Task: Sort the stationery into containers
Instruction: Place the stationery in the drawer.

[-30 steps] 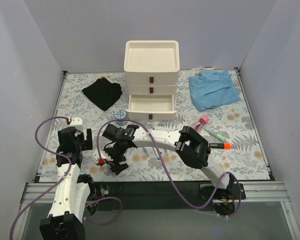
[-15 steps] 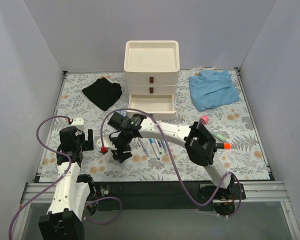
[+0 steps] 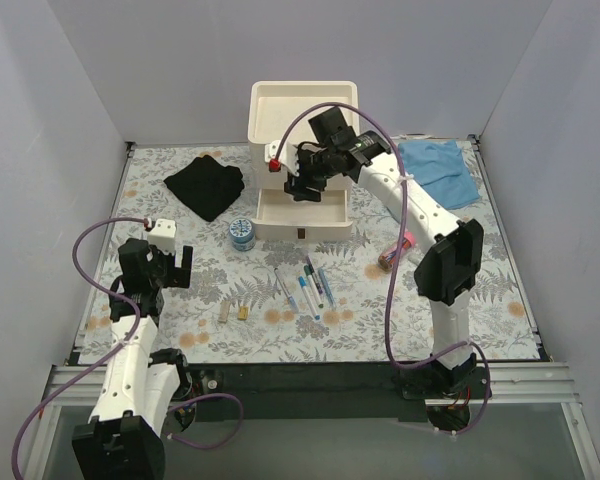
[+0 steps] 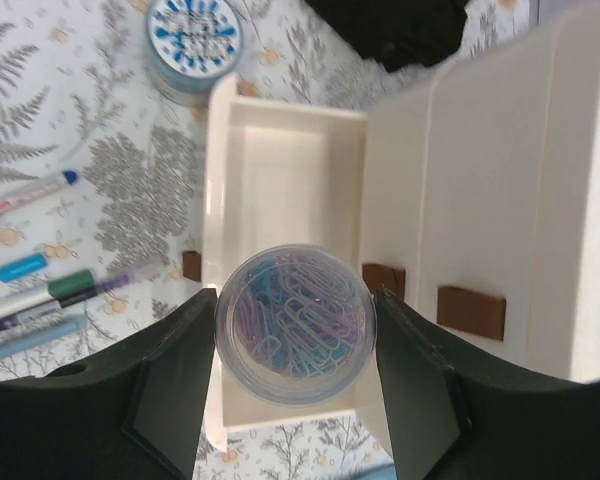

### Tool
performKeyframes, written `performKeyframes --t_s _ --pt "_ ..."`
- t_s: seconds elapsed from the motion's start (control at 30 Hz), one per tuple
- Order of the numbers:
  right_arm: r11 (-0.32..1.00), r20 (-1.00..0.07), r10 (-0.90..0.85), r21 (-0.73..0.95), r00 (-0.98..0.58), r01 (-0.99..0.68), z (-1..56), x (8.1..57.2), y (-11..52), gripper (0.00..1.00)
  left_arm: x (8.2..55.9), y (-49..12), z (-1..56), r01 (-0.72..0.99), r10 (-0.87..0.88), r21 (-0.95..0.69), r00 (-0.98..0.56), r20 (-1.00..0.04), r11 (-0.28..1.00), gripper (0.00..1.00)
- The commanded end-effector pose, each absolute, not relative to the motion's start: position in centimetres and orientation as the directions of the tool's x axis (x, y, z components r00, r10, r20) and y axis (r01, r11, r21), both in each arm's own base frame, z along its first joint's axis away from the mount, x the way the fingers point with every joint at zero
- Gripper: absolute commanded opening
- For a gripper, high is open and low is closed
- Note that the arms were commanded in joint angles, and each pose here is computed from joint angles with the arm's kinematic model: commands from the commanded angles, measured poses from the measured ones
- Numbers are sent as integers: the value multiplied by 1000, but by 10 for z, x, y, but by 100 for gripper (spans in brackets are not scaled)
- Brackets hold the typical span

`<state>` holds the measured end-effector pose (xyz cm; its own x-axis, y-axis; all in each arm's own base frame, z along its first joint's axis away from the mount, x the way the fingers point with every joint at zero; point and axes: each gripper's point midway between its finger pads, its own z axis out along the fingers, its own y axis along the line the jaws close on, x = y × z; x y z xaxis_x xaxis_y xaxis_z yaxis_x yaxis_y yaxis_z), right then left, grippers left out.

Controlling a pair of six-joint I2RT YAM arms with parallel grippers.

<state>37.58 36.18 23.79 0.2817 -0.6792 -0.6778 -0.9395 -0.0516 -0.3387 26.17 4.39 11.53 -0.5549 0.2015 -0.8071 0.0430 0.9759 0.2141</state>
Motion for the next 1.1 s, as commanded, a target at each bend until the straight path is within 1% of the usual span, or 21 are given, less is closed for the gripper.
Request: performKeyframes --t_s 0.0,0.1,0.3,0.67,0.83,0.93,1.0,1.03,1.07 --pt "-7 -649 -720 -347 246 -938 226 405 349 45 277 37 146 75 228 219 -477 -849 973 94" --pt "6 -640 -730 -354 238 -935 219 419 342 45 275 35 145 85 220 205 -483 -847 975 94" --pt "14 -625 -755 -319 199 -948 194 428 333 45 272 32 140 94 210 189 -501 -840 978 94" --pt "39 -600 -796 -191 85 -981 142 418 311 46 274 27 144 113 206 172 -494 -845 979 94" --pt "97 -633 -774 -146 18 -985 133 425 312 45 274 22 152 132 203 159 -485 -851 978 94" --pt "107 -647 -762 -141 10 -984 131 434 315 45 272 20 155 134 196 149 -492 -848 980 94" --pt "107 -652 -758 -144 12 -984 129 436 316 53 271 19 157 139 189 138 -498 -846 981 94" --pt "102 -654 -756 -140 15 -985 127 435 317 59 270 18 157 141 187 134 -501 -845 981 94" --pt "99 -660 -751 -138 17 -985 130 433 317 61 269 18 157 140 183 129 -505 -843 982 94"
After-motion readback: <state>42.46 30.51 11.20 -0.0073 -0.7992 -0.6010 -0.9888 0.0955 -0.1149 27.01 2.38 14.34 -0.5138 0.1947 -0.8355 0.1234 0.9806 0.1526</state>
